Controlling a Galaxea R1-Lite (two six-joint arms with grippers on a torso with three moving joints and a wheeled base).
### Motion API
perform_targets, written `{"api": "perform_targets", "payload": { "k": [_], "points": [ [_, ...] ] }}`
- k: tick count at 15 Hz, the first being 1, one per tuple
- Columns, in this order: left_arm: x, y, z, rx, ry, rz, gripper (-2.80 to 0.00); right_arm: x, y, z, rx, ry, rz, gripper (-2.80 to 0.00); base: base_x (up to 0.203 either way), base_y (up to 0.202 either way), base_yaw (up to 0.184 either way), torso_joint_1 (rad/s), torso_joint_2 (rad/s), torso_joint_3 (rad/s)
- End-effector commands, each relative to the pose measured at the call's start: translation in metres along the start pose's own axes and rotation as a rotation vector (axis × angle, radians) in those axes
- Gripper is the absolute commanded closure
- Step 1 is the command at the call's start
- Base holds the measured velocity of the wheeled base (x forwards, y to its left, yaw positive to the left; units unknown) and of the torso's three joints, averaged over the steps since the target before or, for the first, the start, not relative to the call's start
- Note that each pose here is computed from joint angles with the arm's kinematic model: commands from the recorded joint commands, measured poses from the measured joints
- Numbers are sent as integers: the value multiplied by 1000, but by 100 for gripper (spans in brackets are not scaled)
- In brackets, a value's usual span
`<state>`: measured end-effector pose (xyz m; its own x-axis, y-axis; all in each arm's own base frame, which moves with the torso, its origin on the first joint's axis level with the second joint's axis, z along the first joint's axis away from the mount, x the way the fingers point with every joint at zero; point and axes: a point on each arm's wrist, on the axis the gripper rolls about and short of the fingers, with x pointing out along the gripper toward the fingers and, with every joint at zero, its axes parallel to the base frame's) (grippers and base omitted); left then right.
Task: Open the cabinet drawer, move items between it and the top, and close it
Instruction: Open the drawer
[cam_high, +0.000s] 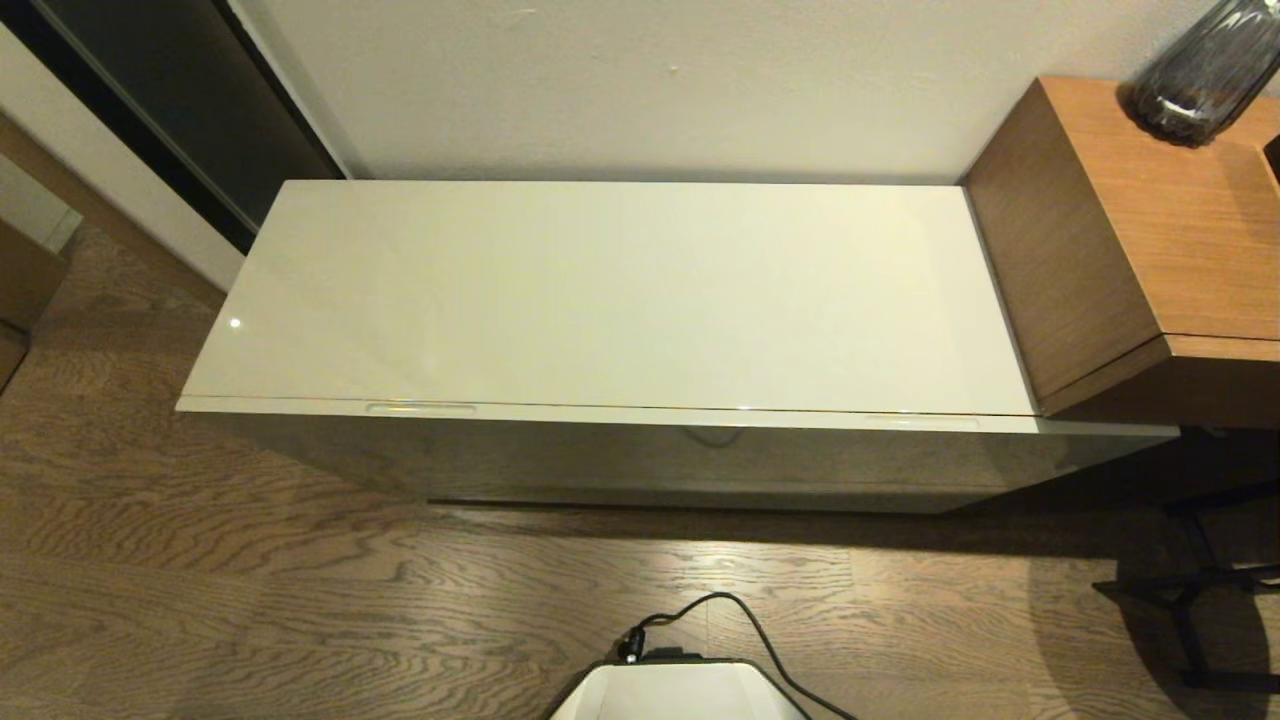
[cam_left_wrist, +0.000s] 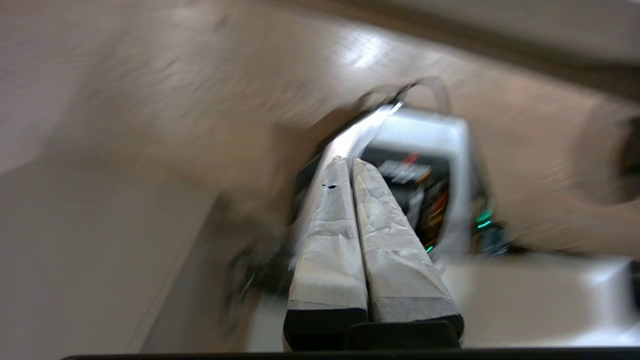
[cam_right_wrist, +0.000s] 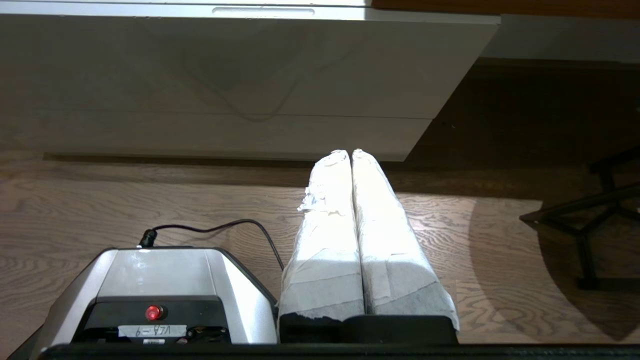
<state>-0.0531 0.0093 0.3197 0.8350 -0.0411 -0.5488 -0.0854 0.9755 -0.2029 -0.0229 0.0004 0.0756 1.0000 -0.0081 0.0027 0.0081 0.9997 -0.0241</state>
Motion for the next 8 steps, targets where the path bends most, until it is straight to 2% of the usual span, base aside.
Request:
{"api": "perform_targets", "payload": {
  "k": [1, 4, 6, 8],
  "points": [
    [-24, 15, -54, 16, -35, 27, 0, 0, 0, 0, 0, 1, 0, 0, 0, 0, 0, 0, 0, 0],
    [-10, 19, -91, 55, 8, 80, 0, 0, 0, 0, 0, 1, 0, 0, 0, 0, 0, 0, 0, 0],
    [1, 25, -131, 97, 2, 106, 0, 0, 0, 0, 0, 1, 0, 0, 0, 0, 0, 0, 0, 0],
    [15, 30, -162, 140, 25, 134, 0, 0, 0, 0, 0, 1, 0, 0, 0, 0, 0, 0, 0, 0]
  ]
}}
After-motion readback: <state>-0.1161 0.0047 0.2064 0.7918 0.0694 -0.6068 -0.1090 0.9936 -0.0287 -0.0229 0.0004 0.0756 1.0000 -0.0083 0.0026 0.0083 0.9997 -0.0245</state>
